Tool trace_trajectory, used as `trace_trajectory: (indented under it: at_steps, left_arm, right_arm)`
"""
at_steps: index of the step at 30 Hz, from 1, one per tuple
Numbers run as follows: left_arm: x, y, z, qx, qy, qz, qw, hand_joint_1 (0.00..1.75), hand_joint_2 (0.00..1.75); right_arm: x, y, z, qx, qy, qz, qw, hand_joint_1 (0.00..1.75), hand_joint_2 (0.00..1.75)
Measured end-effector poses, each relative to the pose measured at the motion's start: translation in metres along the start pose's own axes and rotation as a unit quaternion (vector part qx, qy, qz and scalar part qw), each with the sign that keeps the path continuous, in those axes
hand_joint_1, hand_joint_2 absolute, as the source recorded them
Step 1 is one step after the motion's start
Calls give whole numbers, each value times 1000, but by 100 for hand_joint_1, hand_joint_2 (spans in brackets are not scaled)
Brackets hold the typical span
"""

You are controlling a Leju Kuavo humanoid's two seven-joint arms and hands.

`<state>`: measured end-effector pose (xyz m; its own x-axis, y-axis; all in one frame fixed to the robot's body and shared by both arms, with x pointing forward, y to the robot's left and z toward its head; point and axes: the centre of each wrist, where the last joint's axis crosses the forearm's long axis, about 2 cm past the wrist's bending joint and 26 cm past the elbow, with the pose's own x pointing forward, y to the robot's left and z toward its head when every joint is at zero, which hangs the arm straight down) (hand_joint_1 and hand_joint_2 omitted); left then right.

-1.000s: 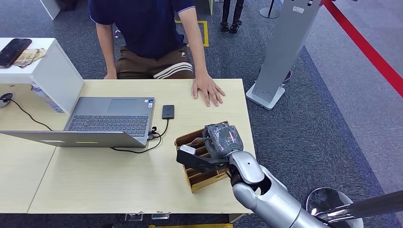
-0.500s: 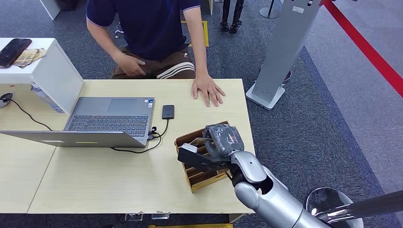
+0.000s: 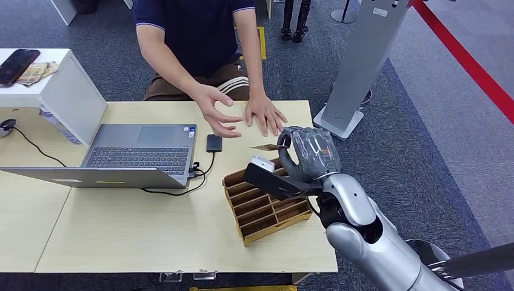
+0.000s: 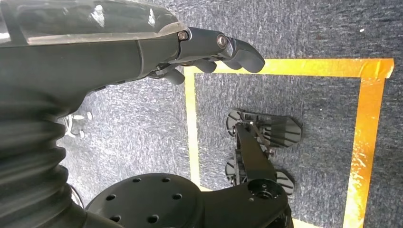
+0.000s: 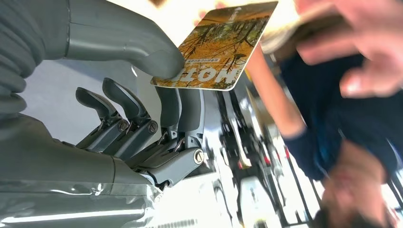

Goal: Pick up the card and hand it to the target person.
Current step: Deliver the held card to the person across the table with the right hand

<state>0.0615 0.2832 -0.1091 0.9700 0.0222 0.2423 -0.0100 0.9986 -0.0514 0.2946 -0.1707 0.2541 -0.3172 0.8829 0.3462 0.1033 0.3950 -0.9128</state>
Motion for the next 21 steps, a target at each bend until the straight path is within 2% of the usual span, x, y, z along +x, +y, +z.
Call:
trace_trajectory:
  at_steps: [8,15,19,21]
  left_arm:
    - [0,-1,0,-4,-4,-5,1000,0,175]
    - [1,-2,0,-4,-5,-8,1000,0,175]
    - [2,-2,0,-5,-6,-11,1000,0,175]
    - [3,-2,0,-5,-6,-14,1000,0,175]
  right_arm:
    - [7,-19,3,-125,-60,29,990,168,175]
    - [6,-18,1,-162,-77,50,982,168,175]
    - [4,-10,-2,-161,-80,51,982,0,175]
    - [4,-6,-3,-155,-79,50,983,0,175]
